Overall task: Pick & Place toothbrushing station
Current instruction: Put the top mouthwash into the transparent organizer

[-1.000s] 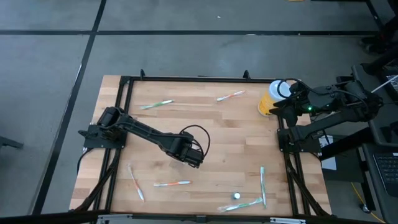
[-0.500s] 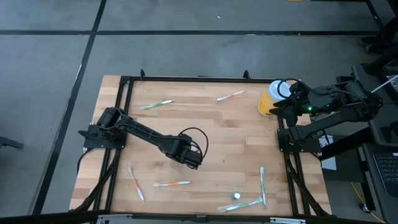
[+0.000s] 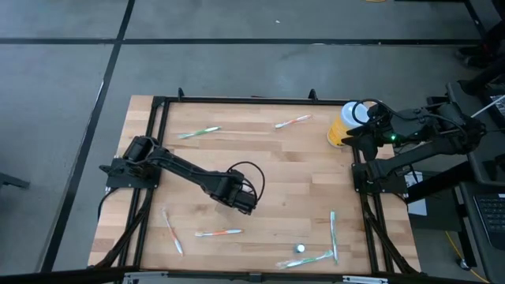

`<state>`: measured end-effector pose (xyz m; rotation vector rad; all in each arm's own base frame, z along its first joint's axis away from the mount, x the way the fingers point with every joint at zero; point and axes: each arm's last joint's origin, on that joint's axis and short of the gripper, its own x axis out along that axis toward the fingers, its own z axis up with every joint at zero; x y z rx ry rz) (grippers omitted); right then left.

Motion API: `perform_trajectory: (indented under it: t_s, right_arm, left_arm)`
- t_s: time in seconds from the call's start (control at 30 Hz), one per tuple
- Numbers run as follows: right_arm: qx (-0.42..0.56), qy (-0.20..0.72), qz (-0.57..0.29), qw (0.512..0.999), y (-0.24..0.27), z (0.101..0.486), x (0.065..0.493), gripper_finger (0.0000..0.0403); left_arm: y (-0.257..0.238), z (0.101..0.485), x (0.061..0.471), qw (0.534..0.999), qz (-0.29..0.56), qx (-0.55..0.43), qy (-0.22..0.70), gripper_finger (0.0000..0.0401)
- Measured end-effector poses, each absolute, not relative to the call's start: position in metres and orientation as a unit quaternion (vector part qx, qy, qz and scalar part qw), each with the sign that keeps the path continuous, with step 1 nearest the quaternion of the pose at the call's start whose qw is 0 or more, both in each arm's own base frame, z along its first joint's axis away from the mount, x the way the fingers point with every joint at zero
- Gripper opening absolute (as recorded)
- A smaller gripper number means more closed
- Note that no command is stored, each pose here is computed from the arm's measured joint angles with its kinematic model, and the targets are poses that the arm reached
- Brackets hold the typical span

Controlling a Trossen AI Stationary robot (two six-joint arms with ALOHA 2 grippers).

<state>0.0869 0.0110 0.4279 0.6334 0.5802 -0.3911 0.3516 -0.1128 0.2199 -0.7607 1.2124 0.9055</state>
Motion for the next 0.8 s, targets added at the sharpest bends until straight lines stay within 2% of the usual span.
perform_trajectory:
  t_s: [0.47,0.67,0.8]
  right_arm:
    - [0.307,0.279,-0.189,0.890,0.0110,0.4279,0.0869,0.0240]
    - [0.307,0.279,-0.189,0.890,0.0110,0.4279,0.0869,0.0240]
    - [0.307,0.279,-0.189,0.890,0.0110,0.4279,0.0869,0.0240]
  left_arm:
    - [-0.1101,0.2200,0.3524,0.668,0.398,-0.327,0.537,0.0088]
    - [-0.1106,0.2200,0.3522,0.672,0.395,-0.321,0.539,0.0149]
    - [-0.1105,0.2200,0.3523,0.673,0.396,-0.319,0.538,0.0162]
